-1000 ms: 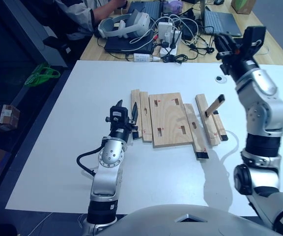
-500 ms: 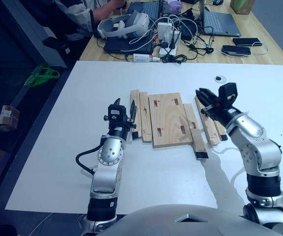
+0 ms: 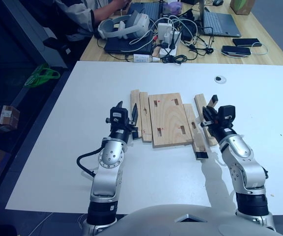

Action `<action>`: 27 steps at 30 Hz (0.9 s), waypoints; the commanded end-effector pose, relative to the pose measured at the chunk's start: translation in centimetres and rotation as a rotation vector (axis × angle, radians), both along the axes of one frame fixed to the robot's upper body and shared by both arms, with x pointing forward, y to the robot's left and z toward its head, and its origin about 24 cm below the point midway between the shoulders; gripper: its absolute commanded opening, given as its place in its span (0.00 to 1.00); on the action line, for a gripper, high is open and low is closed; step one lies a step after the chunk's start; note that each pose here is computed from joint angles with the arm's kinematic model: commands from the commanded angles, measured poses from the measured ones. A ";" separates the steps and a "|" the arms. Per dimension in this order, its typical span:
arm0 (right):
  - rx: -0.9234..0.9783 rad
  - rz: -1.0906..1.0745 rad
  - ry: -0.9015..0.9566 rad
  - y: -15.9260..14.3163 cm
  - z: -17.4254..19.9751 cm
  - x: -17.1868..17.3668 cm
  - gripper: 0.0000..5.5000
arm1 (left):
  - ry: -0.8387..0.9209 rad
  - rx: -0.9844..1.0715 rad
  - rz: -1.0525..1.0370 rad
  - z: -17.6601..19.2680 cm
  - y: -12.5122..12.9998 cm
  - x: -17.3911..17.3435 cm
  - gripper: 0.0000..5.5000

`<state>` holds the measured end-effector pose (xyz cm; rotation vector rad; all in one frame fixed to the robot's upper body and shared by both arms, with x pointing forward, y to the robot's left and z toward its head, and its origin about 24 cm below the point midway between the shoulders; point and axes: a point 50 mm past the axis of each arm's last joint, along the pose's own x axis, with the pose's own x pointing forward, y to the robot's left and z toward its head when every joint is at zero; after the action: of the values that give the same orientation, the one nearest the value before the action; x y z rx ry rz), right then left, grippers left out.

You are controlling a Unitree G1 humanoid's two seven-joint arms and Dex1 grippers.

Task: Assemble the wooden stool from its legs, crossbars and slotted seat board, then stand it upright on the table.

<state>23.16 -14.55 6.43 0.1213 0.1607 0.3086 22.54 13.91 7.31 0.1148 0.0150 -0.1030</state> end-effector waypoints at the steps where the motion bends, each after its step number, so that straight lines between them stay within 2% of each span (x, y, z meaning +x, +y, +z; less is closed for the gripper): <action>1: 0.080 0.058 -0.060 0.1 0.6 -0.3 0.10 | 0.002 0.006 -0.008 0.2 0.1 0.2 0.45; 7: 0.025 0.028 -0.072 -0.2 -0.4 -0.5 0.10 | 0.025 -0.012 -0.016 -0.2 -0.4 0.1 0.45; 11: -0.037 -0.165 -0.065 -0.6 -1.8 -1.3 0.10 | 0.061 -0.045 -0.004 -0.9 -0.7 -0.3 0.45; 14: -0.108 -0.179 -0.051 0.0 -2.4 -2.0 0.10 | 0.079 -0.040 0.035 -1.4 -0.8 -0.7 0.45; 19: -0.084 -0.186 -0.087 -0.3 -2.7 -2.7 0.10 | 0.059 0.019 0.056 -2.3 -1.0 -1.8 0.45; 23: -0.104 -0.220 -0.082 -0.8 -4.4 -3.4 0.10 | 0.084 -0.006 0.077 -3.7 -0.7 -2.4 0.45; 27: -0.074 -0.245 -0.111 -0.8 -4.4 -3.5 0.10 | 0.083 -0.042 0.066 -4.3 -0.8 -3.1 0.45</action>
<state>19.64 -15.36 2.01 0.0304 0.0677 0.0807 19.74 13.14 3.30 0.0939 0.1009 -0.0369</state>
